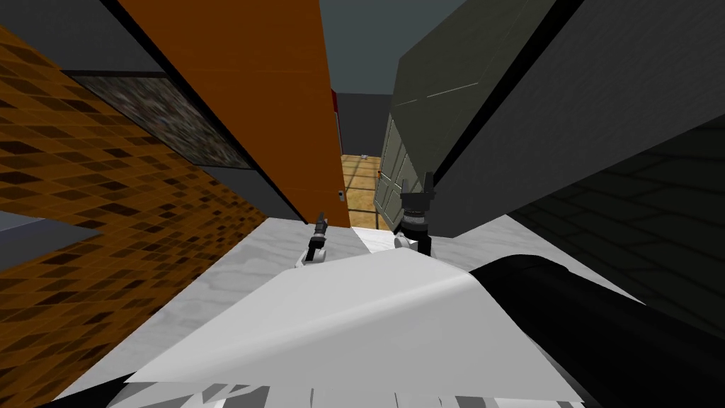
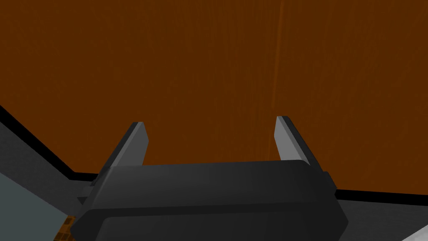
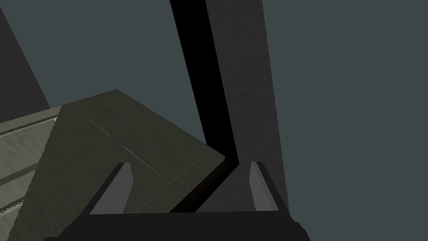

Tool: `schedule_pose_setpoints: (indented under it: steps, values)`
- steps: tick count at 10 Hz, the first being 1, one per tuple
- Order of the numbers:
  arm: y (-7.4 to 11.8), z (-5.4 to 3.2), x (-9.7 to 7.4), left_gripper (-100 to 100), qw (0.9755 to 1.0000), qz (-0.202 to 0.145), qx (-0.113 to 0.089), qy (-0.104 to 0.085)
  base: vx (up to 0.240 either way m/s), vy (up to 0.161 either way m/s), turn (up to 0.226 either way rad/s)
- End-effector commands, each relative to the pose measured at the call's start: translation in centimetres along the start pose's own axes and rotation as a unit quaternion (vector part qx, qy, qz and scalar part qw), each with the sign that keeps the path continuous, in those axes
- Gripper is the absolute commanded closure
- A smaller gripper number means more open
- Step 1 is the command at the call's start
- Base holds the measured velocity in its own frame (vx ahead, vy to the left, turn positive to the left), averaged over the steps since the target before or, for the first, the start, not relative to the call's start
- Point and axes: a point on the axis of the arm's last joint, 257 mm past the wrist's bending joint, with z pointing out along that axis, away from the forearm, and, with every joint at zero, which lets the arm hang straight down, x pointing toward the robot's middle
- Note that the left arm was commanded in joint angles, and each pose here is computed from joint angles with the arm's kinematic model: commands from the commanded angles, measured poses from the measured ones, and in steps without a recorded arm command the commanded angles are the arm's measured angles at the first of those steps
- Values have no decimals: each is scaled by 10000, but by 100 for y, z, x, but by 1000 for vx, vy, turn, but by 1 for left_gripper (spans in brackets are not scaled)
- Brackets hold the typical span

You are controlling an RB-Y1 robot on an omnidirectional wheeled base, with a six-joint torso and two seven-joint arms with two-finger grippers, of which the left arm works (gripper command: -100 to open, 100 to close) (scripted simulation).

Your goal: Push the door open

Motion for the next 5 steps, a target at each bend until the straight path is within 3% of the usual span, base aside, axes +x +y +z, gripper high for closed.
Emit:
schedule_pose_setpoints:
  steps: [1, 5]
  values:
    - [80, -2, 27, -100, 10000, -28, -66, 17, 103, 14, -53]
    - [252, 3, 64, -100, 9997, -89, -218, 54, 91, 9, -62]
